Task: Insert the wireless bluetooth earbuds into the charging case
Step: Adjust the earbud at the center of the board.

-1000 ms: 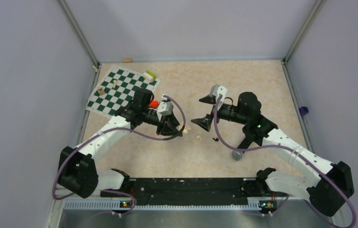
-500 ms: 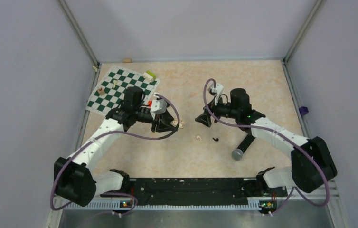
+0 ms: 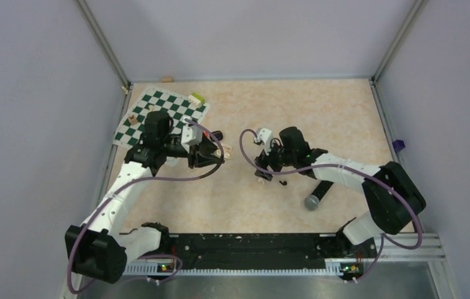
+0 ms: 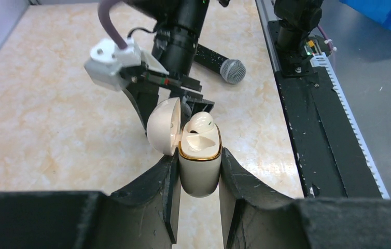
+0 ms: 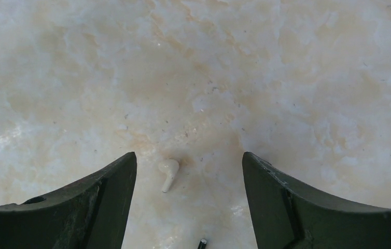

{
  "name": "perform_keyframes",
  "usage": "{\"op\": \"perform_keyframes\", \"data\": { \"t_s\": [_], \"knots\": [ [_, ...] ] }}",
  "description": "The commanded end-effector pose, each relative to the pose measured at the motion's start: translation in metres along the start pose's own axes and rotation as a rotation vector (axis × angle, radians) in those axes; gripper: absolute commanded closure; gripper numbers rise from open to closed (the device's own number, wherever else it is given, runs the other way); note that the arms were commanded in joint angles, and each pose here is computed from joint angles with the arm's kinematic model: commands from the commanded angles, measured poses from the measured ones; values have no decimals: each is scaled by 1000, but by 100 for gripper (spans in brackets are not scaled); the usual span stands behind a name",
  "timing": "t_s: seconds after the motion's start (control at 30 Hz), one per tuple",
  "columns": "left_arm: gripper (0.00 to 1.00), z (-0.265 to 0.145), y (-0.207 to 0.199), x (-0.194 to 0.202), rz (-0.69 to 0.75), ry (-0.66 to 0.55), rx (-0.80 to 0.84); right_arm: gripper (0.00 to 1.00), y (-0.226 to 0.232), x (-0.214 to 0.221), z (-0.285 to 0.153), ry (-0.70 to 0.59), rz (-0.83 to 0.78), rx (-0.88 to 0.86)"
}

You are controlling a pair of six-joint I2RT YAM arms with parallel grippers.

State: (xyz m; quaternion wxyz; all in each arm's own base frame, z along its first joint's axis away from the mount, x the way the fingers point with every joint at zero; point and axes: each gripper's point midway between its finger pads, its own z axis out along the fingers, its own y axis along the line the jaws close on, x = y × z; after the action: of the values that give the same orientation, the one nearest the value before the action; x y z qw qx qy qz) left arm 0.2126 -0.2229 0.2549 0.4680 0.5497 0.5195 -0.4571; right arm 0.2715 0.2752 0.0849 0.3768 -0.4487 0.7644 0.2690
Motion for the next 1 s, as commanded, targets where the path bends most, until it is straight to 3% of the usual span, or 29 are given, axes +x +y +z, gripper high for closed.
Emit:
{"op": "perform_keyframes", "data": {
  "t_s": [0.0,0.33,0.77,0.97],
  "knots": [
    [100,-10,-6,-27,94,-62,8,26,-8,-4,9,43,-83,35],
    [100,-13,-4,-27,90,-69,4,18,8,31,19,272,-267,-38],
    [100,-13,-4,-27,81,-75,17,16,-15,54,16,378,-361,42],
    [100,-13,-5,-26,87,-76,16,13,-41,50,15,382,-400,185]
  ]
}}
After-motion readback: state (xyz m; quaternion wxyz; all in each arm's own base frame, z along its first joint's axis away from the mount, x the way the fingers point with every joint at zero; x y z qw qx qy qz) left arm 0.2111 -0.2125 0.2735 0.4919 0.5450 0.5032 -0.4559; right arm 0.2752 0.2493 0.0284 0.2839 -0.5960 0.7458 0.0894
